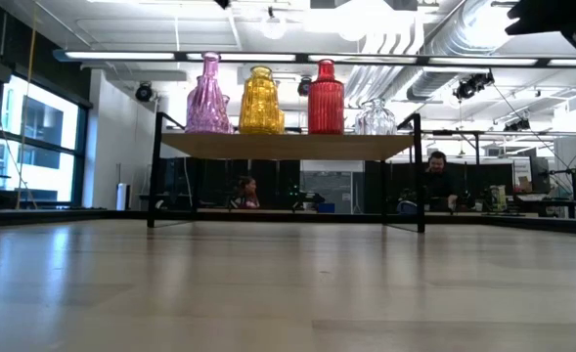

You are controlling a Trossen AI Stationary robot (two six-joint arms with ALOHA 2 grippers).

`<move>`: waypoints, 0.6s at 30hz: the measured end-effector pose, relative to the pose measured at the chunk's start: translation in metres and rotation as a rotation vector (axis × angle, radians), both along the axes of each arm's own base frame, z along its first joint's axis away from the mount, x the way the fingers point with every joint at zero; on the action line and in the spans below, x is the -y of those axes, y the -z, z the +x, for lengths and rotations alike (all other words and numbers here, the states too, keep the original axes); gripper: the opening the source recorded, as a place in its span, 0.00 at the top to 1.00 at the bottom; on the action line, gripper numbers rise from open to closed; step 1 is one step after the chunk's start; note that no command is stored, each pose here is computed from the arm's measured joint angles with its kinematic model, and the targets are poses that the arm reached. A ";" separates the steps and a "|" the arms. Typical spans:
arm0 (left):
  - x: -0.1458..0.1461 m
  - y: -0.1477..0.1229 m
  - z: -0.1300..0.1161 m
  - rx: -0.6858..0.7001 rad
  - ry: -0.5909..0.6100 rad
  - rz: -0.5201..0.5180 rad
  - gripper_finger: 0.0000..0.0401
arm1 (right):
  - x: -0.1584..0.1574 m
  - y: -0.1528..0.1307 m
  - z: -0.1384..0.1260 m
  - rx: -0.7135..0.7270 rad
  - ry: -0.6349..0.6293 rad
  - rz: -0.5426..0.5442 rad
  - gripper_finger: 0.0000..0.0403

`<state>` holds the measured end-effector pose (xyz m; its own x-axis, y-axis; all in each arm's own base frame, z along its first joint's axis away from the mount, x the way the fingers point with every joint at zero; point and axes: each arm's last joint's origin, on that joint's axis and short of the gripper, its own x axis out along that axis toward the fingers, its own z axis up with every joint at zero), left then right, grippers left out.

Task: Sort vases onto shelf
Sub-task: Put the transparent vase on the shelf aligned with the other transparent vases

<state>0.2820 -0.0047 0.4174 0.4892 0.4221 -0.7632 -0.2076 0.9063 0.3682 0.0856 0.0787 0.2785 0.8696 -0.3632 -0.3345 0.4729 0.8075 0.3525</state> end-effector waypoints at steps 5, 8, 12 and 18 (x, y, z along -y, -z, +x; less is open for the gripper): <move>0.022 -0.001 -0.021 -0.043 -0.011 -0.094 0.83 | -0.002 -0.001 0.001 0.022 0.002 0.033 0.80; 0.036 0.001 -0.030 -0.087 -0.014 -0.150 0.83 | -0.004 -0.002 0.003 0.030 0.002 0.045 0.80; 0.056 0.004 -0.038 -0.116 -0.007 -0.206 0.83 | -0.009 0.000 0.006 0.032 0.002 0.048 0.80; 0.091 0.024 -0.049 -0.202 0.033 -0.306 0.83 | -0.020 0.005 0.013 0.015 0.002 0.023 0.80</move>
<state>0.2329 -0.0954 0.3931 0.3253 0.1459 -0.9343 -0.1267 0.9858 0.1099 0.0991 0.0986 0.2734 0.8740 -0.3569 -0.3297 0.4687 0.7983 0.3783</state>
